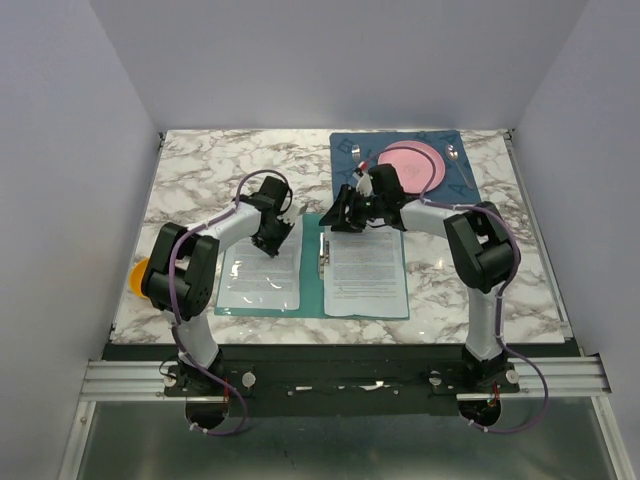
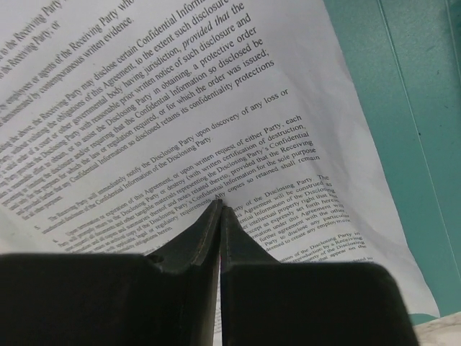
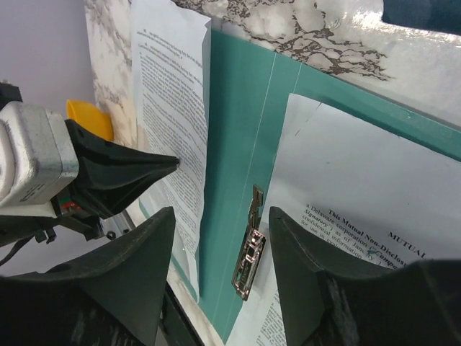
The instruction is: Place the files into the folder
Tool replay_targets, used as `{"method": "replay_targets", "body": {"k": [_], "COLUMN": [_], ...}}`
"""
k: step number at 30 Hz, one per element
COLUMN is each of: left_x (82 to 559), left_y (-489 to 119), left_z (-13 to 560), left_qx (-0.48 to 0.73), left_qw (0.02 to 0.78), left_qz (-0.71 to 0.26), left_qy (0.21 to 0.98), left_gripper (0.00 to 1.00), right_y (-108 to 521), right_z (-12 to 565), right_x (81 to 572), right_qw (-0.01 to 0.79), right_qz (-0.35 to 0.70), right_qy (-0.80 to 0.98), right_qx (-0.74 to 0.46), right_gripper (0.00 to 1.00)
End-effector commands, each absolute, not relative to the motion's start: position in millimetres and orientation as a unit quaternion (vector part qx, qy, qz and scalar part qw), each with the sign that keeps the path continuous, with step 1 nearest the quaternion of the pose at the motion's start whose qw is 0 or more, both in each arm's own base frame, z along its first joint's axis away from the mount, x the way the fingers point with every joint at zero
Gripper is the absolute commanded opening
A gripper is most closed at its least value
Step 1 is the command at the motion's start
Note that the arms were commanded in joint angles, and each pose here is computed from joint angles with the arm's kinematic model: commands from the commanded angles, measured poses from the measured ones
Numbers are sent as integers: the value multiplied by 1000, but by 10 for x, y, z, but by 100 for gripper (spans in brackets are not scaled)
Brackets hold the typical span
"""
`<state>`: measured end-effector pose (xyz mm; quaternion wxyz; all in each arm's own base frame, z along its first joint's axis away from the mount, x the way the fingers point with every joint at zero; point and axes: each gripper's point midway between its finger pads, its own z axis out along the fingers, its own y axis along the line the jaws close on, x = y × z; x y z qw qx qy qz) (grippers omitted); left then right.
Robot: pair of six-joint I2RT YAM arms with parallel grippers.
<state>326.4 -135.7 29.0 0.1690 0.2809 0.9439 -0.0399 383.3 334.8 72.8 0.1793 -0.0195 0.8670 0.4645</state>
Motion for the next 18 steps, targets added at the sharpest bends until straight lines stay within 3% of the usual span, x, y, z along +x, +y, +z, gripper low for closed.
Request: {"method": "replay_targets", "body": {"k": [1,18], "left_x": [3131,3108], "left_y": [-1457,-1373], "left_z": [226,120], "left_qx": [275,281], "left_qw": [130,116], "left_qz": [-89,-84], "left_qy": [949,949], "left_gripper": [13,12], "right_y": [3528,3652], "right_z": [726,531], "right_x": [3820,3816], "right_qw": [170,164], "right_qz": [495,510], "right_qy": [851,843], "right_qx": [-35,-47], "right_gripper": [64,60]}}
